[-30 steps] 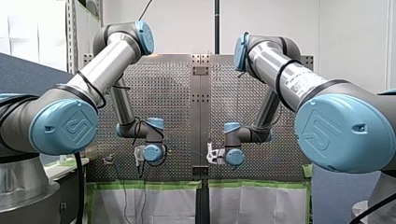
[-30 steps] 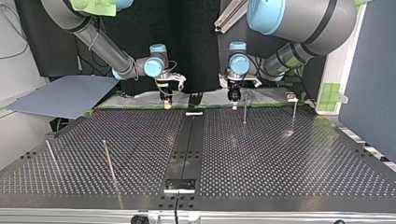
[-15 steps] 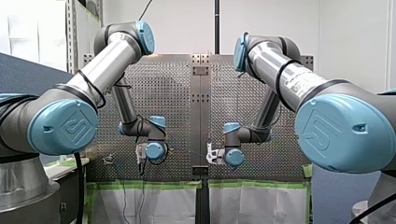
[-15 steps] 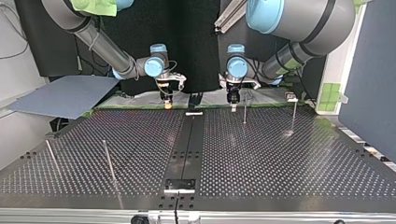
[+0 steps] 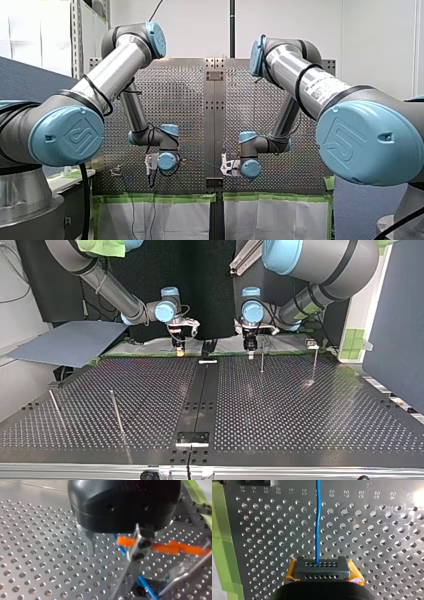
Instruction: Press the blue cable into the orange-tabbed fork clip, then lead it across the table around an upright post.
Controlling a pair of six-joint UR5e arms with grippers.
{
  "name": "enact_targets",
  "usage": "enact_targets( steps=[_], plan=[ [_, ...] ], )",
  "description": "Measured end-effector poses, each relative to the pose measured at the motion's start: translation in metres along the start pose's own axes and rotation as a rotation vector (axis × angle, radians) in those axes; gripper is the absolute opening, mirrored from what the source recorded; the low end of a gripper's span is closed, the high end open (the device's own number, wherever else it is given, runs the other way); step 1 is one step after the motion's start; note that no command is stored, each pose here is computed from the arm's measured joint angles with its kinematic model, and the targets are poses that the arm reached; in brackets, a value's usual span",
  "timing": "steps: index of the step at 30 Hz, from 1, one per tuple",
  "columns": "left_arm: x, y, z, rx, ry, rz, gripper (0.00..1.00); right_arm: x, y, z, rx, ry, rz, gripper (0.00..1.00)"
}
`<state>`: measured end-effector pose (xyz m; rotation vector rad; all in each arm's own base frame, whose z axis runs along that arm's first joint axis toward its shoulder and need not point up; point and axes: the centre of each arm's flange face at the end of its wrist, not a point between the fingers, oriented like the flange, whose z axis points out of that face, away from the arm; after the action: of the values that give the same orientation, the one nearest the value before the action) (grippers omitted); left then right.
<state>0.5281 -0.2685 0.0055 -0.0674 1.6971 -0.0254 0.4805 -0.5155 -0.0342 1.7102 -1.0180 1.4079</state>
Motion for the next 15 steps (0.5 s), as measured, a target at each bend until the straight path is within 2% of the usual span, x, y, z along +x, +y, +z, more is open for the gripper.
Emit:
enact_targets(
  steps=[1, 2, 4, 5, 6, 15],
  plan=[
    [0.0002, -0.0004, -0.0003, -0.001, 0.000, 0.005, 0.41, 0.0001, -0.0001, 0.0000, 0.000, 0.001, 0.000, 0.00],
    [0.0001, -0.0008, -0.0006, -0.001, -0.001, 0.010, 0.41, 0.0001, -0.0003, 0.0000, 0.000, 0.001, 0.000, 0.00],
    [0.0001, -0.0018, -0.0012, -0.003, -0.002, 0.024, 0.17, 0.0000, -0.0004, 0.0000, 0.001, 0.001, 0.000, 0.00],
    [0.0002, -0.0022, -0.0016, -0.004, -0.003, 0.030, 0.17, 0.0000, -0.0004, 0.0001, 0.001, 0.002, 0.000, 0.00],
    [0.0002, -0.0026, -0.0018, -0.005, -0.003, 0.035, 0.00, 0.0001, -0.0005, 0.0001, 0.001, 0.002, 0.000, 0.00],
    [0.0002, -0.0045, -0.0038, -0.020, -0.008, 0.048, 0.00, -0.0002, -0.0006, 0.0001, 0.001, 0.002, 0.000, 0.00]
  ],
)
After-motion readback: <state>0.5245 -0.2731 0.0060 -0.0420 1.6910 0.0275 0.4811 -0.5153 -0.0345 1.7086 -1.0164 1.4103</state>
